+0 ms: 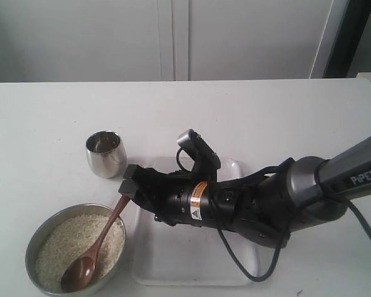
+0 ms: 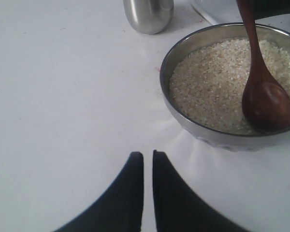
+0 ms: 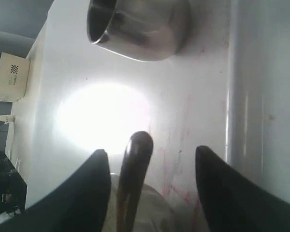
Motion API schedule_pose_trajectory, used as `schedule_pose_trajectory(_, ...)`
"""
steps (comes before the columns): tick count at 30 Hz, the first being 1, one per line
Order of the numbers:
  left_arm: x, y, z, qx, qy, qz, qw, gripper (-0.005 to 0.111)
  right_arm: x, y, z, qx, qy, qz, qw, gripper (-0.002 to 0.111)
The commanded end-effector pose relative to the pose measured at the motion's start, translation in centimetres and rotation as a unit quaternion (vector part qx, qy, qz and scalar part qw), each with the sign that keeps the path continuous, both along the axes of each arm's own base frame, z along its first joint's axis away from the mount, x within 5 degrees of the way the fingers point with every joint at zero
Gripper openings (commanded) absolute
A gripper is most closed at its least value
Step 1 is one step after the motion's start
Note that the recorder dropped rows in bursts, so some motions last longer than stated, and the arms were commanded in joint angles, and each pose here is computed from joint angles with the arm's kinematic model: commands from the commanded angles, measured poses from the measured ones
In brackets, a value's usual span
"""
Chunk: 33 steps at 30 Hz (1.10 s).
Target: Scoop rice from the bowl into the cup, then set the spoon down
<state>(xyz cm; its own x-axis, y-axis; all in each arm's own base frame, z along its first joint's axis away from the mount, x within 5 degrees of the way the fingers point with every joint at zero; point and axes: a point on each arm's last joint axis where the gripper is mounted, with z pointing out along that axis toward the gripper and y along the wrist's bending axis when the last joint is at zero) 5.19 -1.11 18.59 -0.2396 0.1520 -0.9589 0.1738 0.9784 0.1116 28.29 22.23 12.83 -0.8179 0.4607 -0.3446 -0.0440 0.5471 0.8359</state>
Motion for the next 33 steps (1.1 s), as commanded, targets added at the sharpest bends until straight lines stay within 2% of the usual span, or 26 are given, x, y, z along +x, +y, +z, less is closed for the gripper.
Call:
schedule_pose_trajectory(1,-0.01,-0.01,-0.18,-0.002,0.002,0.001,1.000,0.014,0.49,0.50,0.68,0.039,-0.026,0.009,0.999,0.051)
schedule_pose_trajectory(8,-0.01,-0.01,-0.18,-0.002,0.002,0.001,1.000,0.014,0.71,0.55,0.60,0.025,-0.021,0.008,0.999,0.051)
schedule_pose_trajectory(13,-0.01,-0.01,-0.18,-0.002,0.002,0.001,1.000,0.014,0.71,0.55,0.60,0.025,-0.021,0.008,0.999,0.046)
schedule_pose_trajectory(33,-0.01,-0.01,-0.18,-0.002,0.002,0.001,1.000,0.014,0.62,0.55,0.42,0.015,-0.019,0.015,1.000,0.046)
